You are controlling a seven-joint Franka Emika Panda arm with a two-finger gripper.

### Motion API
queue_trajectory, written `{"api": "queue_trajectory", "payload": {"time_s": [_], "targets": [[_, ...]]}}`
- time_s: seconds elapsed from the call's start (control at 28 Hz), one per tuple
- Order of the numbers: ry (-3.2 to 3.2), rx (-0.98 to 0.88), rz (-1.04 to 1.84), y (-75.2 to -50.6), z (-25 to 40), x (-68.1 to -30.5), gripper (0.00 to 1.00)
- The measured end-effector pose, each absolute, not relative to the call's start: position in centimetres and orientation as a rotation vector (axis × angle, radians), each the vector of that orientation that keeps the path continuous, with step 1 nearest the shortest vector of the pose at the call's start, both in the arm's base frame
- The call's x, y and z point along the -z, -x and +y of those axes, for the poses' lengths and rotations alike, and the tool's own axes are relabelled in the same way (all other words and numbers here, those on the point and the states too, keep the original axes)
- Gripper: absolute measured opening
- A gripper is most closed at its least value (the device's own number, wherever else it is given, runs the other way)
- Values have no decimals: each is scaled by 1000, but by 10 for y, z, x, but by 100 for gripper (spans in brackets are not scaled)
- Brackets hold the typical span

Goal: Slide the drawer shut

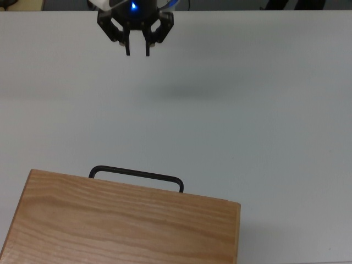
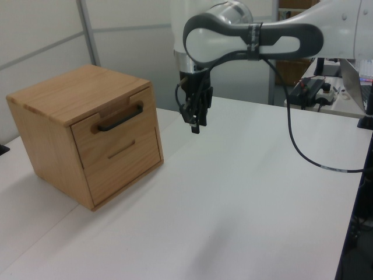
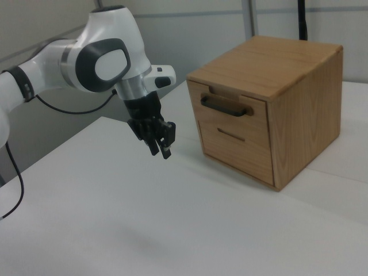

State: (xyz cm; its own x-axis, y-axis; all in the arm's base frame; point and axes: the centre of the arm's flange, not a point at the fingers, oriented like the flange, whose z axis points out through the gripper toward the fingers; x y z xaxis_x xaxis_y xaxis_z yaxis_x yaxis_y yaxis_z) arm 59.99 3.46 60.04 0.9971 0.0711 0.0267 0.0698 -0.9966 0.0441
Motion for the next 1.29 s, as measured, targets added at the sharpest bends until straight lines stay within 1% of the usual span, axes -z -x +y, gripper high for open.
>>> {"api": "queue_trajectory", "payload": {"time_s": [0.04, 0.18, 0.21, 0.25, 0.39, 0.43, 0.46, 0.5, 0.54, 0.79, 1.29], "targets": [[-3098, -39, 117, -598, 34, -602, 46], [-3098, -35, 129, -595, 33, -605, 59], [-3098, -36, 131, -595, 33, -606, 66], [-3098, -36, 131, -595, 33, -606, 68], [-3099, -40, 129, -594, 32, -608, 81], [-3103, -42, 126, -594, 31, -608, 90], [-3107, -42, 126, -594, 30, -609, 90], [-3114, -43, 129, -594, 28, -609, 94], [-3122, -43, 131, -594, 26, -609, 100], [-3157, -54, 116, -593, 10, -613, 100], [-3158, -47, 115, -592, 10, -611, 100]]}}
